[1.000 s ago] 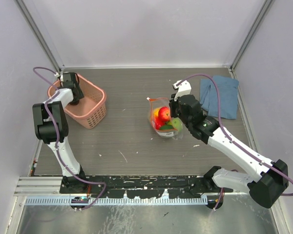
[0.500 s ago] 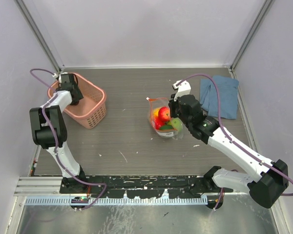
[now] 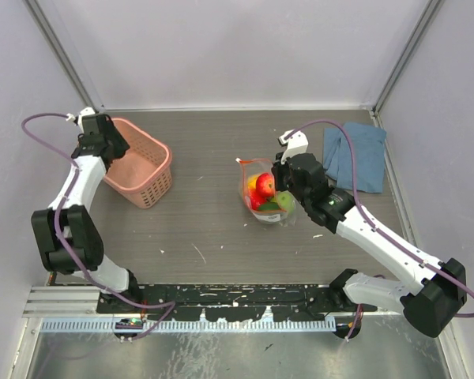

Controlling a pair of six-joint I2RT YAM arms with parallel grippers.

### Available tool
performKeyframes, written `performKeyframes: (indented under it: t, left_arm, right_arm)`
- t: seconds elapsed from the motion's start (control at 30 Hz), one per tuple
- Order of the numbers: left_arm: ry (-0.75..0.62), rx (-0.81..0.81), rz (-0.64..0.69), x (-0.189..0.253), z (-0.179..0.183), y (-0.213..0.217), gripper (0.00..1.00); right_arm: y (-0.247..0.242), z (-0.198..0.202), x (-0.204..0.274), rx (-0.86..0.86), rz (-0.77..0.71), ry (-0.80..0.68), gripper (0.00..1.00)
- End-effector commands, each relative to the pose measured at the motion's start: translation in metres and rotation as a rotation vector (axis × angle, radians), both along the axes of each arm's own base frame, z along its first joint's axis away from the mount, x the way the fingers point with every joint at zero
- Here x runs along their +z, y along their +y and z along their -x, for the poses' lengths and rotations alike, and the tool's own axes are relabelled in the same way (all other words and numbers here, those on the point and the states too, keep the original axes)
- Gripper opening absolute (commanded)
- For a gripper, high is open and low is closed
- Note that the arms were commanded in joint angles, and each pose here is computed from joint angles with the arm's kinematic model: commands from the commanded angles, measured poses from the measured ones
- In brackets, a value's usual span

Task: Place the food in the zip-top bag and seal the zipper
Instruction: Pick up the fake fruit from the bin, then place the fake fruit in the zipper food storage bag.

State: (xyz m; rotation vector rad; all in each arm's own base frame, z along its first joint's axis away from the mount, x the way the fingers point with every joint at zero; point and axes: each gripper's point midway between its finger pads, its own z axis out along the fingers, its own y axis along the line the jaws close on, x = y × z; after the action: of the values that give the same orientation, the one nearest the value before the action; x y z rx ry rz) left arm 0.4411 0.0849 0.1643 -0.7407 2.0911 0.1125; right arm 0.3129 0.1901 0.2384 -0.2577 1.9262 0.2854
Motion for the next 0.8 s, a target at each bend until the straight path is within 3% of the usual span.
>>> performKeyframes:
  t: [0.0,0.47,0.77]
  left_arm:
    - [-0.139,-0.019,0.097,0.048,0.008,-0.018,0.36]
    - [-0.301,-0.26,0.278,0.108,0.049,-0.094,0.35]
    - [-0.364,-0.536,0.37,0.141,0.09,-0.179,0.35]
  right_arm:
    - [0.004,-0.003,0.032,0.007,-0.064,-0.067,0.0]
    - [0.008,0.002,0.045,0.026,-0.092,-0.05,0.0]
    - [0.005,-0.001,0.046,0.022,-0.033,-0.031,0.0]
